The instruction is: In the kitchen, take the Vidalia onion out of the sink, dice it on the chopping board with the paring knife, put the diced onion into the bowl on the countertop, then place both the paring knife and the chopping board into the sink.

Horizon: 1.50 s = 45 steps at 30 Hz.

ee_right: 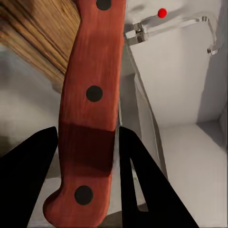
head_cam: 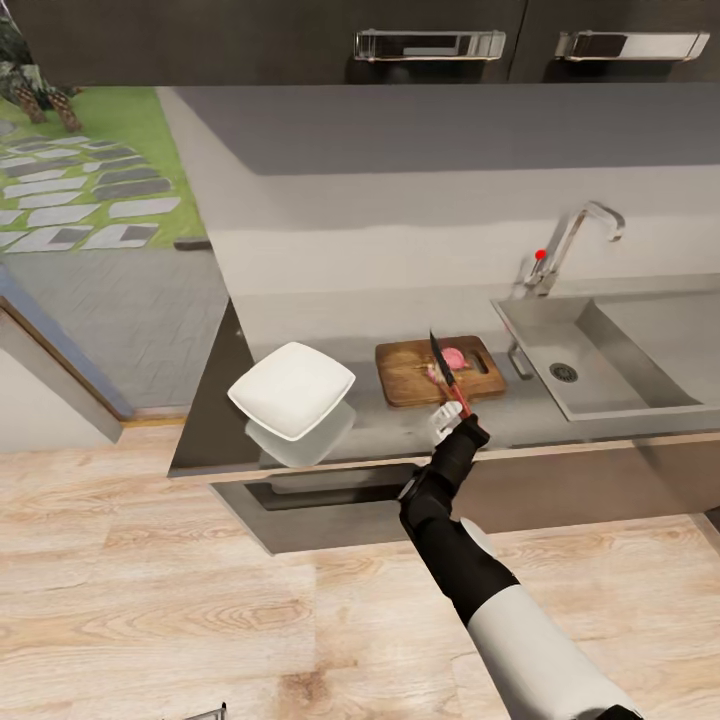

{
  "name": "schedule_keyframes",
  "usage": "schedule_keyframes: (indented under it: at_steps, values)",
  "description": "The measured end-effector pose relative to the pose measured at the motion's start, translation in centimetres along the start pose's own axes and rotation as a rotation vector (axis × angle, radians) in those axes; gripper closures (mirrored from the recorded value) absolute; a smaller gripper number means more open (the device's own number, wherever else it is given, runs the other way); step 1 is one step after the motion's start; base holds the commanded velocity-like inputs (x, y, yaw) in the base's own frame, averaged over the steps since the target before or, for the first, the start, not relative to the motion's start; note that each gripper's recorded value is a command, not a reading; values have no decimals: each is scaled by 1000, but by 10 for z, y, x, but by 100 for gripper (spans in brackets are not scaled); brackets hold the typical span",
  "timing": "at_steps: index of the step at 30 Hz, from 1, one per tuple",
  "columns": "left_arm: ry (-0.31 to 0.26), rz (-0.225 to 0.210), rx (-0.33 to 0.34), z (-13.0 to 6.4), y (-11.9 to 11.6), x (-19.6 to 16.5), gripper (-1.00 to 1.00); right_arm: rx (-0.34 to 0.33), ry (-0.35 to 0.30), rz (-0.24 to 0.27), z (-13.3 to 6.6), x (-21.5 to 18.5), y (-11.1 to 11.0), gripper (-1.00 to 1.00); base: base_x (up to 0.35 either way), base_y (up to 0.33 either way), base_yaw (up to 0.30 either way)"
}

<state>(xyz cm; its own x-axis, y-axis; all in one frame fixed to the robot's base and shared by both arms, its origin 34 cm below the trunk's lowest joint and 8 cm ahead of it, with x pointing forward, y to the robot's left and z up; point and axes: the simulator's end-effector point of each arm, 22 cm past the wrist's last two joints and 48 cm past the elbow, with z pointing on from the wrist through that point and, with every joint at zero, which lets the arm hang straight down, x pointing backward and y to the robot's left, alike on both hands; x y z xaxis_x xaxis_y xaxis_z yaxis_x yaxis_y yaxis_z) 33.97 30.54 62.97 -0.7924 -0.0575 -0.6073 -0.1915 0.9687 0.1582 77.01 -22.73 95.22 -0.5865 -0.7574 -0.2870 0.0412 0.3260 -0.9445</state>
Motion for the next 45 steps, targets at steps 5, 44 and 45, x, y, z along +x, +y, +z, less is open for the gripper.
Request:
schedule_keyframes:
  at_steps: [5, 44, 45]
  values:
    - [0, 0, 0, 0, 0, 0, -100, -44, 7, -88, -2, 16, 30, 100, 0, 0, 0]
    - [19, 3, 1, 0, -1, 4, -100, 35, -34, 84, 2, -14, -23, 100, 4, -74, 0]
    - [20, 3, 1, 0, -1, 5, -100, 34, -34, 84, 2, -14, -23, 100, 182, -3, 0]
